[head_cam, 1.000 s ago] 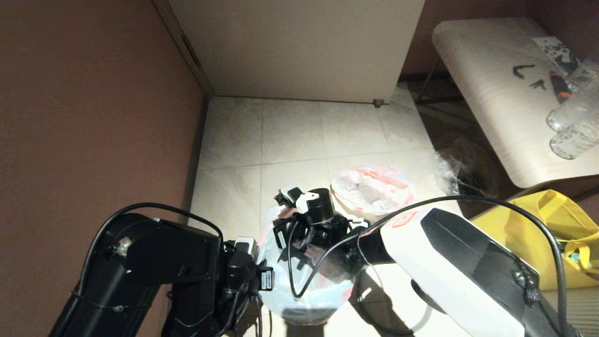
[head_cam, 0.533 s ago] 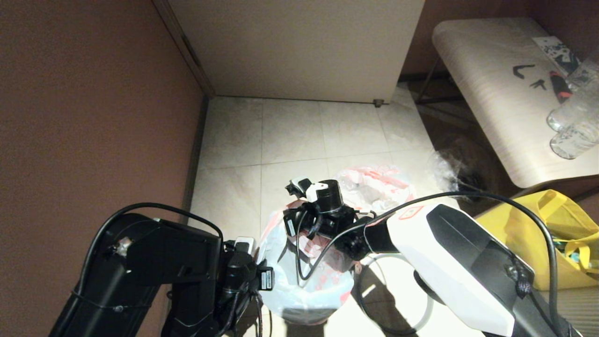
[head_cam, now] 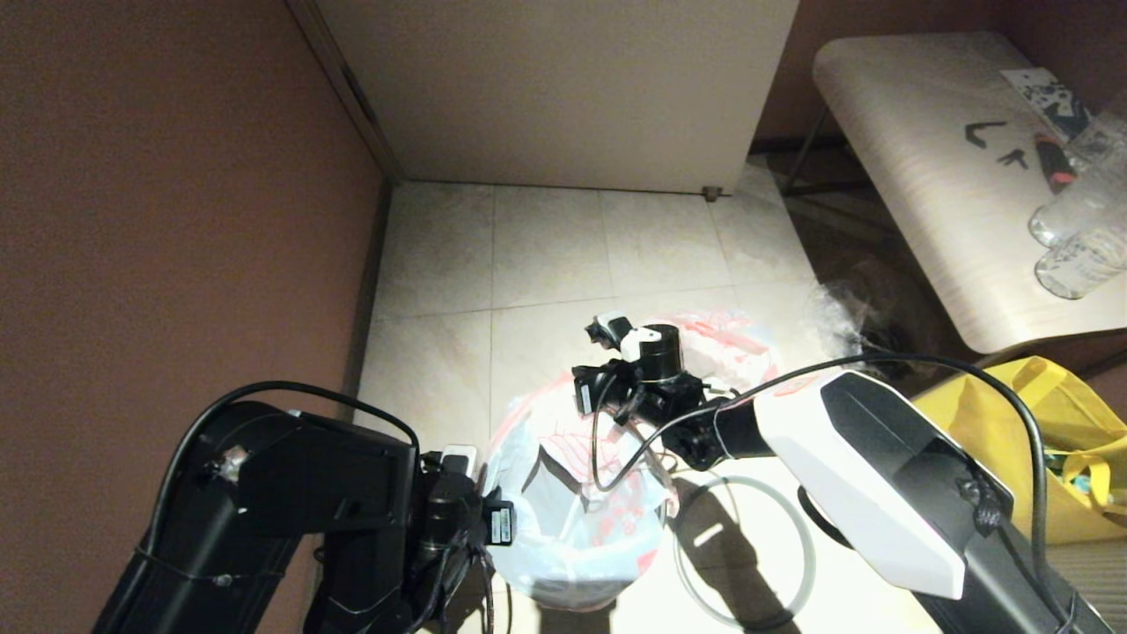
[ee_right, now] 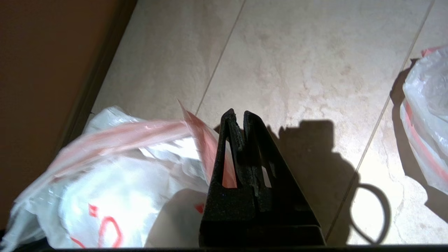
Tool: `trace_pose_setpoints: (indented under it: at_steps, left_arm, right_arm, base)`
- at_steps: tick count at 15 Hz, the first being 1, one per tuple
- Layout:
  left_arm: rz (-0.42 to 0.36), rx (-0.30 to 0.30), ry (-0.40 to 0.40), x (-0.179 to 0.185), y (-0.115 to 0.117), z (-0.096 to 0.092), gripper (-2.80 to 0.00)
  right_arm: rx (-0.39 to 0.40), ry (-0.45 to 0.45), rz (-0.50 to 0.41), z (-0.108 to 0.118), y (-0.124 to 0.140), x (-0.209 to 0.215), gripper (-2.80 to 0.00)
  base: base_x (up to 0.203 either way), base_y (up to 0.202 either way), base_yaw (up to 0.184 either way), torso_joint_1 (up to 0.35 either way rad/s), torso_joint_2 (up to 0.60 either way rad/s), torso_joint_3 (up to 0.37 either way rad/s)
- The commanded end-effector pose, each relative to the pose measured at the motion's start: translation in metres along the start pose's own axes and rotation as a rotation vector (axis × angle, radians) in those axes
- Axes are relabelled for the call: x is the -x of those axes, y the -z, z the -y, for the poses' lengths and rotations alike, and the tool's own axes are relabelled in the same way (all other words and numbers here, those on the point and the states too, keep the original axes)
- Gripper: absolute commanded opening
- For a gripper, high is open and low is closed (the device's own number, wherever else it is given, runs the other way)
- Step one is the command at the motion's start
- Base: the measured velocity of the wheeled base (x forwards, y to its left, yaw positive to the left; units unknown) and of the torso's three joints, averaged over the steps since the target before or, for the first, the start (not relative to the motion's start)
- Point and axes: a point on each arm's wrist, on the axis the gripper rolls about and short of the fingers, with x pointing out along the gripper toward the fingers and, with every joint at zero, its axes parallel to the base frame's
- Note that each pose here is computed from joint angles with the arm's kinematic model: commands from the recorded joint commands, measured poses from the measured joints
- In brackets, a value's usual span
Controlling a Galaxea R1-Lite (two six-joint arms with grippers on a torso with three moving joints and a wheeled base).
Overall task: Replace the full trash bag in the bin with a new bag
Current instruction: Put the new garbage bag on the trash can
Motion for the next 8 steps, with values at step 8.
trace_pose_setpoints:
  at_steps: [8]
  left_arm:
    - [0.137, 0.056, -0.083, -0.003, -0.034, -0.003, -2.80]
  right_arm:
    - [-0.028, 0.074, 0.028, 0.004, -0.057, 0.049, -2.80]
  base:
    - [0.000, 0.000, 0.000, 0.000, 0.00, 0.000]
